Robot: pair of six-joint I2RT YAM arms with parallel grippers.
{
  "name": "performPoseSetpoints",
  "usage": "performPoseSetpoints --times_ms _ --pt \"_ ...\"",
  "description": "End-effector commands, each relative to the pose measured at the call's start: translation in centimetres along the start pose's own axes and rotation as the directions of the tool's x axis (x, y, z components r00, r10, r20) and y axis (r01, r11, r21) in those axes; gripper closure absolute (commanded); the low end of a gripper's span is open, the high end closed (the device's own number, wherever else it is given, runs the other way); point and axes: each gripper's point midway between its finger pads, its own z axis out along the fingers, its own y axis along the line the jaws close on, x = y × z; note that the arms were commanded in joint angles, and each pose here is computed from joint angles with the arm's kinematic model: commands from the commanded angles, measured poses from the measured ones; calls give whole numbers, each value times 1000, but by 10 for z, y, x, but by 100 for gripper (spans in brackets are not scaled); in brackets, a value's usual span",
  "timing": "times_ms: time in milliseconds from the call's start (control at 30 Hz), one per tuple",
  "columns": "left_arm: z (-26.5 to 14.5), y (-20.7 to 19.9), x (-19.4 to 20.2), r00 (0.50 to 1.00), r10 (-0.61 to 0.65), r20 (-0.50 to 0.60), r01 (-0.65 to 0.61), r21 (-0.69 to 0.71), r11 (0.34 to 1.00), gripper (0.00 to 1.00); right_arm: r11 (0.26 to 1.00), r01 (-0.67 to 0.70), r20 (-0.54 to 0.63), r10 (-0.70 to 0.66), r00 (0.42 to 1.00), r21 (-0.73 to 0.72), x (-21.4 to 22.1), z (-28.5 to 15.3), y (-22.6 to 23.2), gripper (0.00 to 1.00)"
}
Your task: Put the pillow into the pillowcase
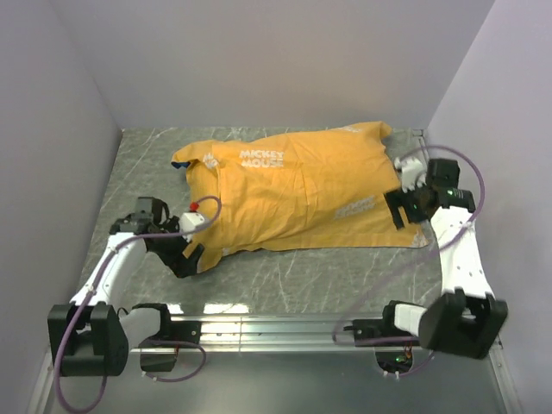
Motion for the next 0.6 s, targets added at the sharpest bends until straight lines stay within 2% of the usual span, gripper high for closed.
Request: performPoseSetpoints --times_ms 0,133,300,467,500,567 --pt "14 17 -5 988 155 -19 -156 -116 981 1 993 116 -216 -107 971 34 80 18 -39 10" --pt "31 24 -10 990 143 5 -141 -114 983 1 992 111 -267 -92 959 54 113 46 -48 10" --pt "44 37 -13 992 129 17 -125 -143 982 1 995 58 -262 -36 965 76 115 89 -60 10" --pt "53 39 -20 989 141 48 -134 -128 983 1 1000 0 -282 6 960 22 119 125 -58 11" --pt "54 42 -25 987 147 63 -137 -135 981 1 1000 -3 -287 5 958 6 119 129 -55 12" --pt "57 46 -29 988 140 70 -130 -134 982 3 999 -23 -302 14 953 -24 121 138 -51 22"
